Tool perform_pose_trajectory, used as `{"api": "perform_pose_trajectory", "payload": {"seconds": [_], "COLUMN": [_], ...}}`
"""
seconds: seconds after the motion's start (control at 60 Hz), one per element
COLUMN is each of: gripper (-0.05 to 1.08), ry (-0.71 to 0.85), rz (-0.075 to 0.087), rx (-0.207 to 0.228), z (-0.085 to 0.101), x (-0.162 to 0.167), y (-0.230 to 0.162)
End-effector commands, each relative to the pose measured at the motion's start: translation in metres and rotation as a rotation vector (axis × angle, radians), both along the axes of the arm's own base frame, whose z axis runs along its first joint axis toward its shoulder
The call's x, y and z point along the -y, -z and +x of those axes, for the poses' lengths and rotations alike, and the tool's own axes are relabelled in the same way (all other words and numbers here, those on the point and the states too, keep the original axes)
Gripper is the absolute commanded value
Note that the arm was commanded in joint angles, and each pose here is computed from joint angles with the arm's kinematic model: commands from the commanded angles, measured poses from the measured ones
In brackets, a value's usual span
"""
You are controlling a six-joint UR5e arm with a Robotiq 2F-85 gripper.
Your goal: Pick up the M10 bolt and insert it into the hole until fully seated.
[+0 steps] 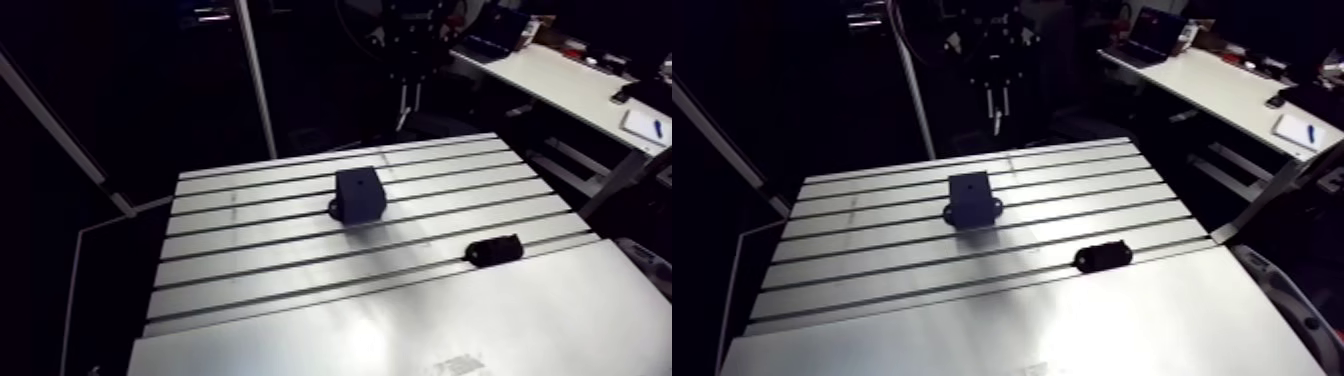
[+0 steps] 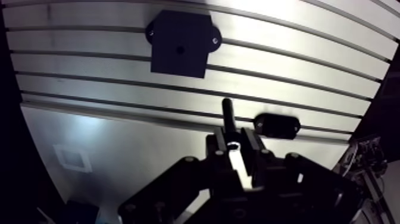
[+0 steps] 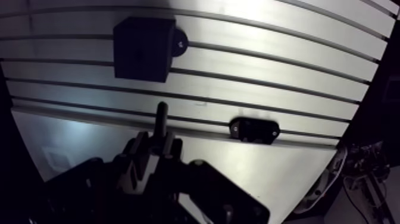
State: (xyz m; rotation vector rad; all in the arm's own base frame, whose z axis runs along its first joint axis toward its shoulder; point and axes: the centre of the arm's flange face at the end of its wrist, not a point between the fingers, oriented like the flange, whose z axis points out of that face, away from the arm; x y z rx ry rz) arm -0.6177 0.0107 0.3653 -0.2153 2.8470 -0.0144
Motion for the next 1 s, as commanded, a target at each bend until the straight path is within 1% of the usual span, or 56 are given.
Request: {"api": "perform_pose_trajectory", "payload": {"seconds": [0.017, 0.167, 0.233, 0.417, 0.55, 0.683, 0.767, 1.0], "gripper": [1.08, 1.08, 1.08, 1.08, 1.08, 1.08, 1.08, 1.08], "ry": [-0.02, -0.023, -0.022, -0.024, -0.024, -0.022, -0.006, -0.002], "rz": [0.018, 0.016, 0.019, 0.019, 0.015, 0.012, 0.02, 0.022], "rx": [0.053, 0.065, 0.083, 0.088, 0.105, 0.112, 0.124, 0.134], "z": [-0.017, -0.016, -0.019, -0.024, -0.028, -0.029, -0.03, -0.031], "x": [0.037, 0.041, 0.047, 0.048, 0.048, 0.048, 0.048, 0.049], "y": [0.019, 0.024, 0.035, 0.045, 0.058, 0.064, 0.072, 0.078]}}
